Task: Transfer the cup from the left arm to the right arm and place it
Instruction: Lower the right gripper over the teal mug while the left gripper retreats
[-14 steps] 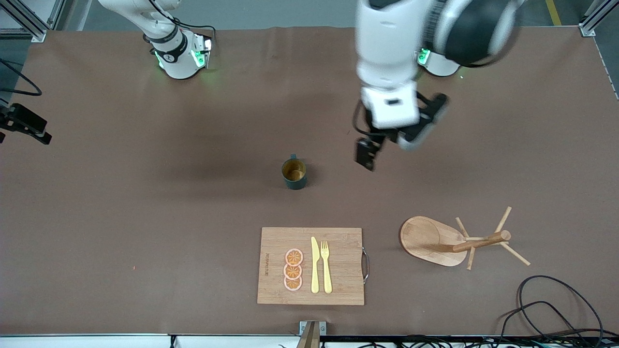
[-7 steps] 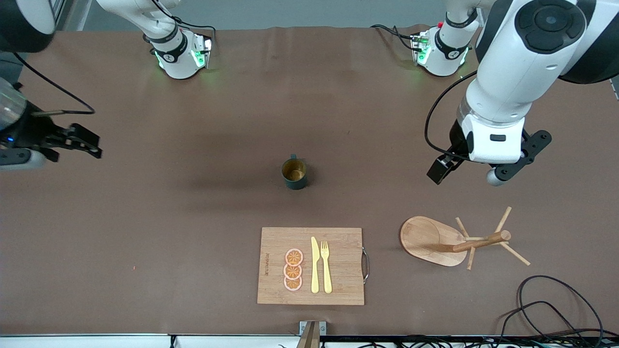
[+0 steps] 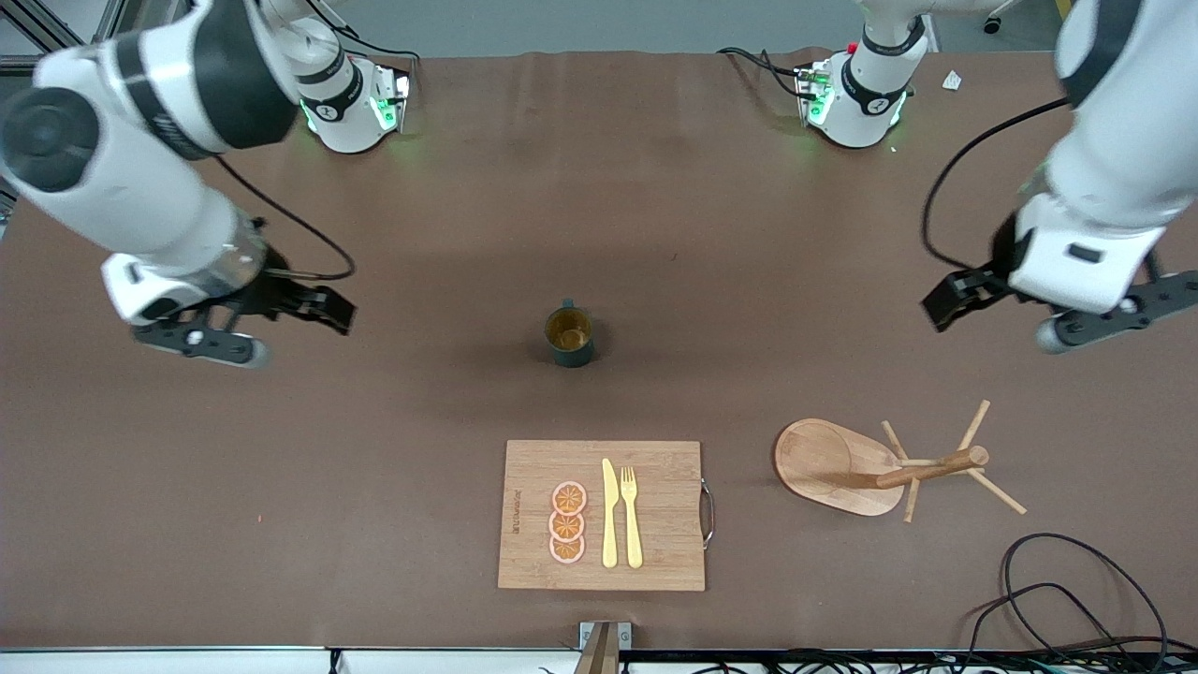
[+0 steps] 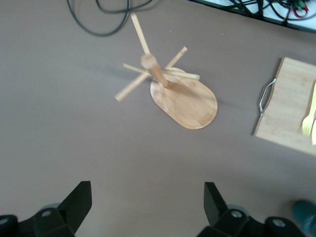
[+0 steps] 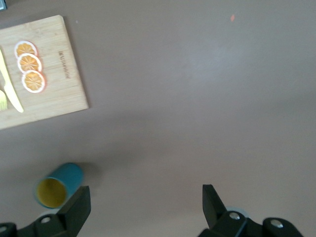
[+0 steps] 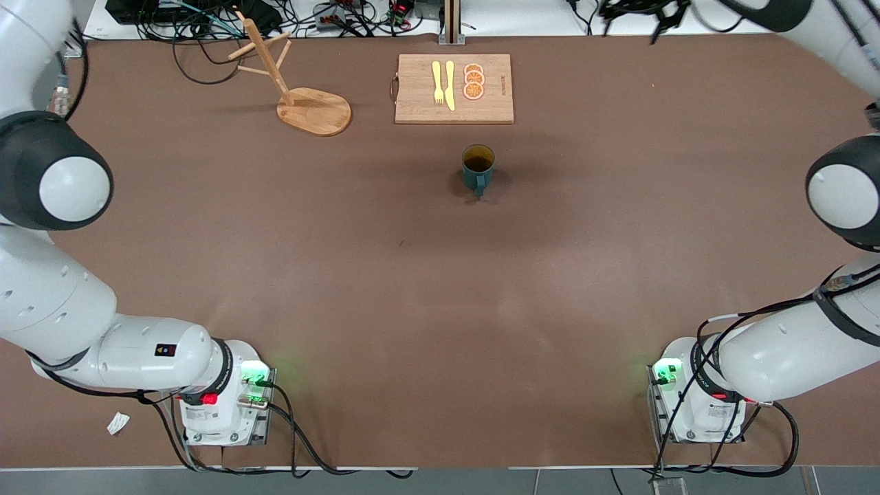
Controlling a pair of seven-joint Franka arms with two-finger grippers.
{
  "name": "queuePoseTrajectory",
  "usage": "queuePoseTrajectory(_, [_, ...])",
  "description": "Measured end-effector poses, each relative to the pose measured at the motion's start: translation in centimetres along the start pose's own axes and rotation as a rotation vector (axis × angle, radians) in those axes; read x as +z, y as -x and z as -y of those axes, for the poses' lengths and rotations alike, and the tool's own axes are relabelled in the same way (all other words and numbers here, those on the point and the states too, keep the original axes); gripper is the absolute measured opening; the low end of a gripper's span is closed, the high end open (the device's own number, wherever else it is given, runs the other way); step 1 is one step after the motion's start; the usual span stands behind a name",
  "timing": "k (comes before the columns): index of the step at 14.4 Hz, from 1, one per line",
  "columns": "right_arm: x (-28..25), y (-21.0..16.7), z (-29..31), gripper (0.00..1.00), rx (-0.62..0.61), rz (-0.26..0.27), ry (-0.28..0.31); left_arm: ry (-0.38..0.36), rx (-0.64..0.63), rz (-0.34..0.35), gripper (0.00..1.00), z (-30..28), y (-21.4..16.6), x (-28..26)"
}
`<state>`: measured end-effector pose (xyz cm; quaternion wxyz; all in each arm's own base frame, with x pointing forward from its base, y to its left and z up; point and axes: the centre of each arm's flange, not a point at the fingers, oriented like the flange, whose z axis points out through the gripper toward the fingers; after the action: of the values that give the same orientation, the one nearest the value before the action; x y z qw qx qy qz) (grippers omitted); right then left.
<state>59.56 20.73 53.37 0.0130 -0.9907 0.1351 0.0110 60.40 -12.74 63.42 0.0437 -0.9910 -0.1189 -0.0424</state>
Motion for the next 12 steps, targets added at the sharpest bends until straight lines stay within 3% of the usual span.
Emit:
queuePoseTrajectory(5, [4.6, 3.5, 8.6, 1.0, 0.144, 0.008, -0.049, 0.114, 0.084, 0.048, 1.0, 8.2, 0.1, -1.6])
queuePoseTrajectory(12, [15.8, 8.9, 18.3, 1.0, 0.235, 0.051, -0.016, 0.098, 0.169, 0.105, 1.0, 10.0, 4.8, -2.3])
